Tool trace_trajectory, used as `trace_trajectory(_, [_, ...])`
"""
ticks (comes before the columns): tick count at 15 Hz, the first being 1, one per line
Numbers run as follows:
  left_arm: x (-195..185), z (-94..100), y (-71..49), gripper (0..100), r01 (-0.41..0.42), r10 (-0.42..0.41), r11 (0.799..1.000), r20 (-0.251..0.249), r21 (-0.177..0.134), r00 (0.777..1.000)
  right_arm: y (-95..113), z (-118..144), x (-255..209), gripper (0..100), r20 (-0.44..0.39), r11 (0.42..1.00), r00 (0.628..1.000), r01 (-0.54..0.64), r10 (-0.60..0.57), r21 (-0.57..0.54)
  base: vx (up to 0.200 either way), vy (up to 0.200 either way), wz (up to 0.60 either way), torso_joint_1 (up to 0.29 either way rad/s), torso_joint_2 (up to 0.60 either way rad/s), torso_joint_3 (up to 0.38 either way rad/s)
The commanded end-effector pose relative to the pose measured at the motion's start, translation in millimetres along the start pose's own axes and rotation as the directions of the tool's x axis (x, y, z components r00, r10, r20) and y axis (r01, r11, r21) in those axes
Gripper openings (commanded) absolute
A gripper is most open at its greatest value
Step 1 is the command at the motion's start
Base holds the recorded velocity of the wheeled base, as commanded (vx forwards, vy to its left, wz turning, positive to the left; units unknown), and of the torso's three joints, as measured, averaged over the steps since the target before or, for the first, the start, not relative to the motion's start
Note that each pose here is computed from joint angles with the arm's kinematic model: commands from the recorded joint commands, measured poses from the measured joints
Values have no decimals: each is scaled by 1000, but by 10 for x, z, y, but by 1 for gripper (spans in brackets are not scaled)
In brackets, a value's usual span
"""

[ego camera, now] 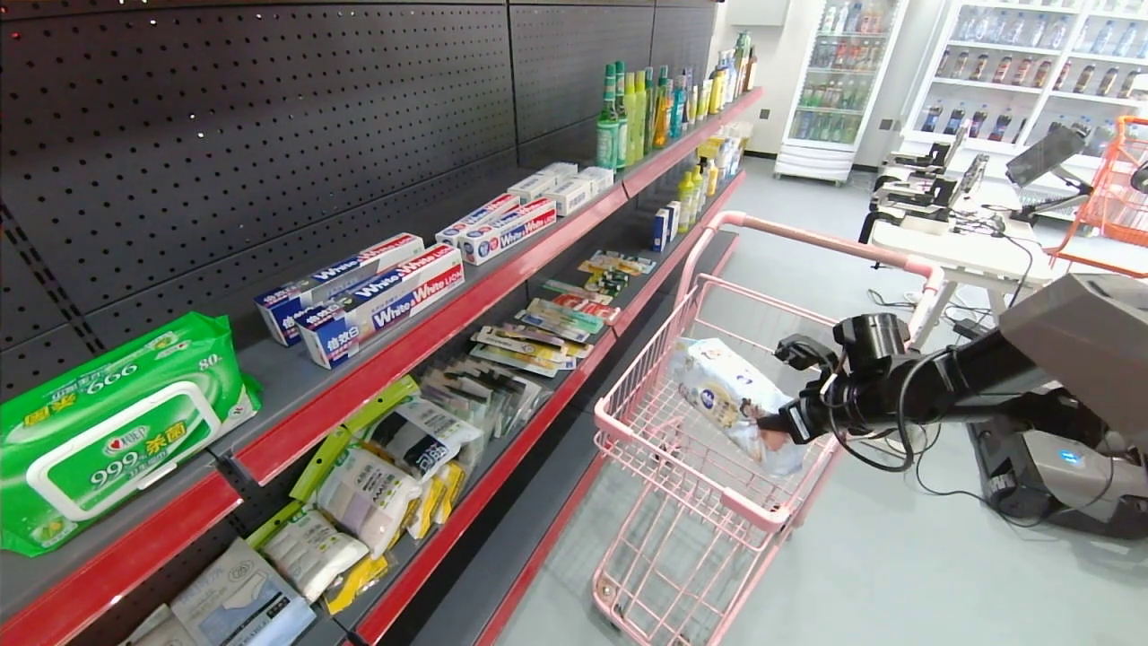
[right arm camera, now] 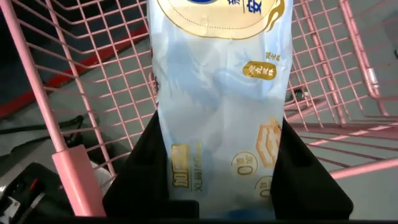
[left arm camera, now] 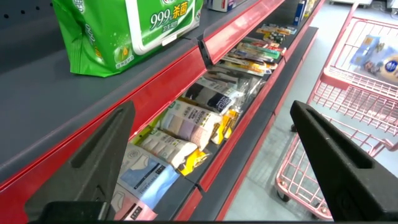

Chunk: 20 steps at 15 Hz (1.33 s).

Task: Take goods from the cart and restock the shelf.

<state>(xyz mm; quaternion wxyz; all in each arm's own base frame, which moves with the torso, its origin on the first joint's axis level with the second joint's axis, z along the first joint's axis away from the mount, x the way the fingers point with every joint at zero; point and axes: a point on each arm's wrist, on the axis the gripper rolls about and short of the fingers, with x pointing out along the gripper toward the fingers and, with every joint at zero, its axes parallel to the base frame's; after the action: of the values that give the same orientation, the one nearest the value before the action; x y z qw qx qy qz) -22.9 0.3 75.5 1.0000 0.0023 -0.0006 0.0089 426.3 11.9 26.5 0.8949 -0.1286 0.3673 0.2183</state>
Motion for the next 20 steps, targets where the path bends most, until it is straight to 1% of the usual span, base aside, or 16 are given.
trace_trajectory(1, [1,0,0,100,-1,1,1000,-1,0,1000,-30,262,-401,0,93,999,994,49,-49,10,0,0,0,0,0,0])
trace_trajectory(2, [1,0,0,100,-1,1,1000,-1,0,1000,-26,345,-528,0,118,997,990,69,-73,37,0,0,0,0,0,0])
trace_trajectory(4, [1,0,0,100,-1,1,1000,-1,0,1000,64,493,-985,0,148,970,966,189,-211,151,0,0,0,0,0,0])
trace_trajectory(5, [1,0,0,100,-1,1,1000,-1,0,1000,119,502,-1173,0,153,956,955,223,-254,190,0,0,0,0,0,0])
trace_trajectory(6, [1,0,0,100,1,-1,1000,-1,0,1000,215,514,-1500,0,187,943,938,250,-292,219,0,0,0,0,0,0])
trace_trajectory(7, [1,0,0,100,-1,1,1000,-1,0,1000,300,484,-1790,0,221,937,925,259,-310,235,0,0,0,0,0,0])
trace_trajectory(8, [1,0,0,100,-1,1,1000,-1,0,1000,357,446,-1948,0,235,933,916,269,-324,237,0,0,0,0,0,0])
trace_trajectory(9, [1,0,0,100,-1,1,1000,-1,0,1000,480,348,-2227,0,254,920,896,306,-366,245,0,0,0,0,0,0])
trace_trajectory(10, [1,0,0,100,-1,1,1000,-1,0,1000,529,288,-2349,0,258,910,883,329,-391,253,0,0,0,0,0,0])
trace_trajectory(11, [1,0,0,100,1,-1,1000,-1,0,1000,671,113,-2558,0,264,902,870,357,-416,242,0,0,0,0,0,0])
trace_trajectory(13, [1,0,0,100,-1,1,1000,-1,0,1000,829,-206,-2773,0,251,892,859,403,-446,205,0,0,0,0,0,0])
trace_trajectory(14, [1,0,0,100,1,-1,1000,-1,0,1000,908,-473,-2897,0,235,875,844,445,-481,191,0,0,0,0,0,0])
trace_trajectory(15, [1,0,0,100,1,-1,1000,-1,0,1000,917,-547,-2932,0,226,865,837,459,-497,203,0,0,0,0,0,0])
trace_trajectory(16, [1,0,0,100,-1,1,1000,-1,0,1000,931,-640,-3078,0,242,835,802,497,-546,235,0,0,0,0,0,0])
trace_trajectory(18, [1,0,0,100,-1,1,1000,-1,0,1000,977,-686,-3206,0,267,815,771,523,-577,251,0,0,0,40,-92,-55])
trace_trajectory(20, [1,0,0,100,-1,1,1000,-1,0,1000,1063,-764,-3269,0,287,811,759,538,-585,231,0,0,0,178,-351,-190])
